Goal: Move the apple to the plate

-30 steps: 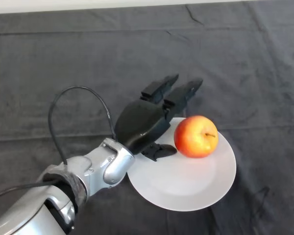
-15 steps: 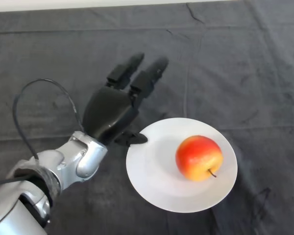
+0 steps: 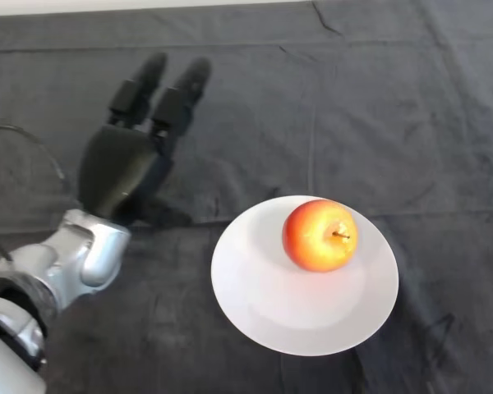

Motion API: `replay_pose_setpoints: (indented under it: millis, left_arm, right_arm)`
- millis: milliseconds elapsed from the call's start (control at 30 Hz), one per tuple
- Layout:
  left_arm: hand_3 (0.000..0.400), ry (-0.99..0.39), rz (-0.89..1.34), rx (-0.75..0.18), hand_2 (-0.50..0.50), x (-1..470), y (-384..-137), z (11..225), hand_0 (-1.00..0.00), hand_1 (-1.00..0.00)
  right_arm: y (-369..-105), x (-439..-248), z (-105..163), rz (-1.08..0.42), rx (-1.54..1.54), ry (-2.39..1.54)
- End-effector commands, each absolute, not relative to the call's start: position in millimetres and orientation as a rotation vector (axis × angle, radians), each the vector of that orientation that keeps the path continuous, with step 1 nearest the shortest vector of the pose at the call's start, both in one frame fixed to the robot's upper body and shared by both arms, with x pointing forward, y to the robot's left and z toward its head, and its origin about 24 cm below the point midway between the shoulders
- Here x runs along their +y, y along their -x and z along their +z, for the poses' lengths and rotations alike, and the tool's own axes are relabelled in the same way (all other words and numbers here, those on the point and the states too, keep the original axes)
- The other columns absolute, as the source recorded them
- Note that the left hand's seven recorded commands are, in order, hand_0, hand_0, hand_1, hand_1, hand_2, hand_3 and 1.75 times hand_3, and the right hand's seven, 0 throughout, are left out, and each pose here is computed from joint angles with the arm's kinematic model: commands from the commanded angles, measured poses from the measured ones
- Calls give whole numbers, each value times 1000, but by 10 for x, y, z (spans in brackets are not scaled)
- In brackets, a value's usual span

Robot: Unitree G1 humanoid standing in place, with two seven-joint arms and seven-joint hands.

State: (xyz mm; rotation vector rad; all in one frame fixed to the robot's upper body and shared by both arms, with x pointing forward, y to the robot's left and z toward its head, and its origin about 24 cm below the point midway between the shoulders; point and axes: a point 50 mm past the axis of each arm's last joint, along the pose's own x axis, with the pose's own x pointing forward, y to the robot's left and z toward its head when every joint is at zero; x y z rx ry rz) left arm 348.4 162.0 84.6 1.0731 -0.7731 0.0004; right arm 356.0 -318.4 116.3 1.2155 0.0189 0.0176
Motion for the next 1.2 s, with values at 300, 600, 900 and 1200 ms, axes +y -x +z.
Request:
replay_pose_setpoints:
  millis: [300, 600, 900, 1200]
  left_arm:
    - [0, -1161, 215, -630, 0, 2326, -3369, 799, 0, 0]
    - [0, -1206, 322, -523, 0, 2706, -3246, 764, 0, 0]
    - [0, -1227, 432, -398, 0, 3127, -3082, 781, 0, 0]
    - [0, -1219, 548, -302, 0, 3429, -2935, 806, 0, 0]
  right_arm:
    - [-3468, -3286, 1063, -25, 26, -1224]
    - [-3468, -3286, 1062, -25, 26, -1224]
    - [-3468, -3286, 1062, -25, 26, -1223]
    - [-3468, -3285, 1062, -26, 26, -1223]
